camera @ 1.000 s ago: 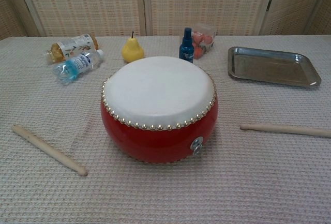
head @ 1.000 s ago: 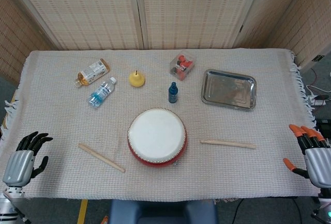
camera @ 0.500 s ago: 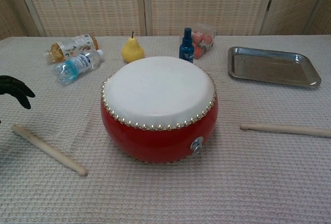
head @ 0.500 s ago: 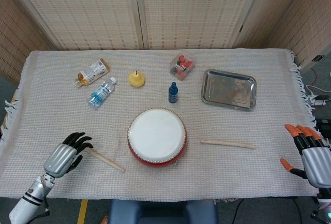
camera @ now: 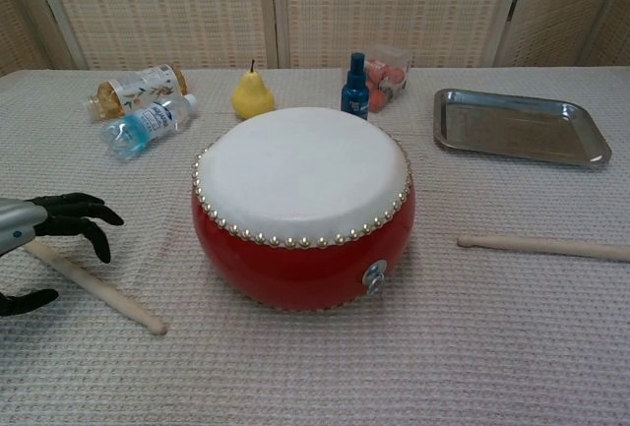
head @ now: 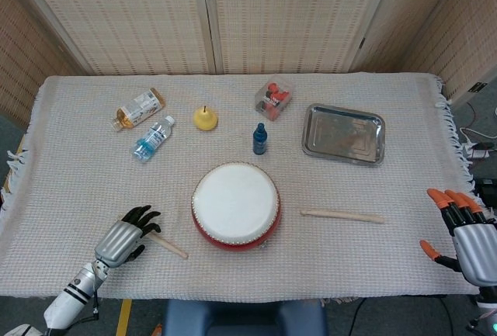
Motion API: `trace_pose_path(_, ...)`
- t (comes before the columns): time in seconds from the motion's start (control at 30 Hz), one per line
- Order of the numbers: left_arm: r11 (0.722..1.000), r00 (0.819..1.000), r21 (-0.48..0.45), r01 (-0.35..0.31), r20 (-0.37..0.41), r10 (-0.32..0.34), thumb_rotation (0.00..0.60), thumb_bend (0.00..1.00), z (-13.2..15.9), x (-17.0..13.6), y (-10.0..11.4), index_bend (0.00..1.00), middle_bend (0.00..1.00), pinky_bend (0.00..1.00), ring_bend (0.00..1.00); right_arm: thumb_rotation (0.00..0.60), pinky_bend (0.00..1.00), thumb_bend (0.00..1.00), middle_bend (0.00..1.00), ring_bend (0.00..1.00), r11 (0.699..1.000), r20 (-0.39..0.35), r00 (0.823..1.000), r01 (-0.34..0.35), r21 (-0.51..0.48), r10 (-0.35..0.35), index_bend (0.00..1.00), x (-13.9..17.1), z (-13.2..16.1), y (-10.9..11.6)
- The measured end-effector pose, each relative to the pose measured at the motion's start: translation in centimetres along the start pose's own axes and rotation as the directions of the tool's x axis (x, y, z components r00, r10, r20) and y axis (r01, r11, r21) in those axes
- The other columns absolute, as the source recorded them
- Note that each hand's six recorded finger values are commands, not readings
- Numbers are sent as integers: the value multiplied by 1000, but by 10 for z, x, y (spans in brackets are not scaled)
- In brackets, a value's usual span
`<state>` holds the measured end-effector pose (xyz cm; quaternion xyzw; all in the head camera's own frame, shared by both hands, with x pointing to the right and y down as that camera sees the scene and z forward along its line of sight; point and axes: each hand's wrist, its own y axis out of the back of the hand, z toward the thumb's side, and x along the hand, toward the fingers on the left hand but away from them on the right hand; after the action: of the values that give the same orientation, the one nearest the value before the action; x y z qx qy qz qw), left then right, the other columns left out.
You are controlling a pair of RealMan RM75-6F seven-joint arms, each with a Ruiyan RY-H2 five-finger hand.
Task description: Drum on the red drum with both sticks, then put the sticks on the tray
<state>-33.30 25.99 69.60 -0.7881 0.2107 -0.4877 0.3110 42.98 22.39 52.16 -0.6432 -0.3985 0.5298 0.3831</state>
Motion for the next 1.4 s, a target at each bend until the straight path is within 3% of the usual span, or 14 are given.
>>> trace_pose_path(0.57,998,999,-53,42,-4,-43,600,358,24,20,-19,485,136,90,17,600,126,205,130,0,1000,11,1000,6,-3,-6,76,2,-1,1)
trace_pose_path(1.17,996,998,-65,62,-27,-64,600,380,21,28,-25,529,147,94,21,600,126,205,130,0,1000,20,1000,-3,-5,3,78,-1,-3,-1)
trace_pose_path(1.4,991,997,-120,62,-33,-66,600,408,20,28,-26,564,169,101,36,600,126,205,130,0,1000,17,1000,-2,-11,2,78,-1,-3,0)
